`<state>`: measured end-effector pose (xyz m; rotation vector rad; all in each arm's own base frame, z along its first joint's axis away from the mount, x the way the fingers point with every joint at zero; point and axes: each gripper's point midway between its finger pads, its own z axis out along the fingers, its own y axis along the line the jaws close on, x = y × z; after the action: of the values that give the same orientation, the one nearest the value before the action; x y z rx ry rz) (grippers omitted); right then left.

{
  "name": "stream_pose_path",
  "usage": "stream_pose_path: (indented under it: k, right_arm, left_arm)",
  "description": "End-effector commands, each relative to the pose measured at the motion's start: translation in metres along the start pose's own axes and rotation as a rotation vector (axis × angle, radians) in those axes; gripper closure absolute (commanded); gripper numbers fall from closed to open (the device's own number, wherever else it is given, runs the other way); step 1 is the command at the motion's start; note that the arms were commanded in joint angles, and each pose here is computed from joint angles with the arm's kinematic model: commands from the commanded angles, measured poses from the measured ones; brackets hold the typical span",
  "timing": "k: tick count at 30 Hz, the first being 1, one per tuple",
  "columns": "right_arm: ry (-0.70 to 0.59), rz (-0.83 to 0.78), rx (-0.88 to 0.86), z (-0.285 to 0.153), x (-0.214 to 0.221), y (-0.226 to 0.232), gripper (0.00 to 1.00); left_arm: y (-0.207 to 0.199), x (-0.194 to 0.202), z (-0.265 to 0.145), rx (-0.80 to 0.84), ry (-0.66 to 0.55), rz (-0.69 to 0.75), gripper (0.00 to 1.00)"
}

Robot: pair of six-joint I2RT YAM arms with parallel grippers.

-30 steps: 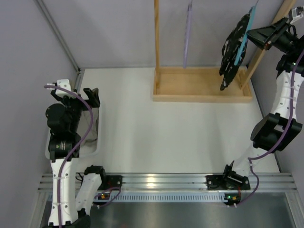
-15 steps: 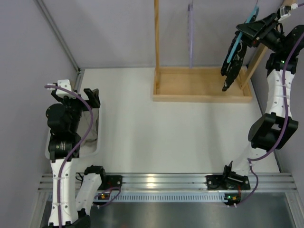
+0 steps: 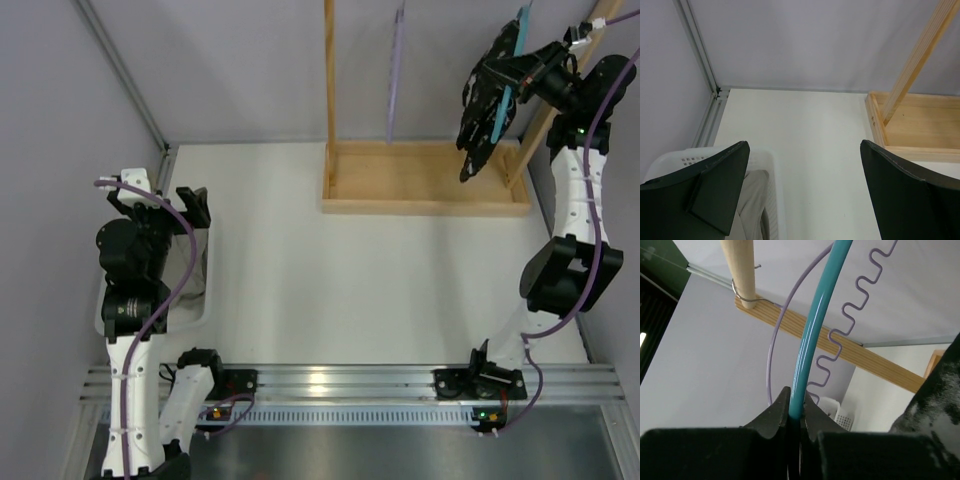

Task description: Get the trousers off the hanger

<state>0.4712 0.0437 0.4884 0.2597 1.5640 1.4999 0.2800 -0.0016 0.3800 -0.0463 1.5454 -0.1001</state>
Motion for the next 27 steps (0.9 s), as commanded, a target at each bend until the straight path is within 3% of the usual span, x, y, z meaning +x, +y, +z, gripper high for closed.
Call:
stream_pose_path:
  k: [1, 17, 27]
  right_arm:
    - [-0.027, -0.223, -0.152, -0.005, 0.001, 0.066, 1.0]
    - [-0.087, -0.494, -0.449, -0.038, 0.019, 0.208, 1.0]
    - [-0.048, -0.402, -0.411, -0.048, 0.042, 0.194, 1.0]
  left_arm:
    - [0.0, -0.011, -0.004, -0.001, -0.039, 0.021, 0.02]
    - [-0.004, -0.018, 0.0, 0.026, -0.042, 0.03, 0.02]
    - [-0.013, -0.024, 0.005, 0.089, -0.074, 0.084, 0.01]
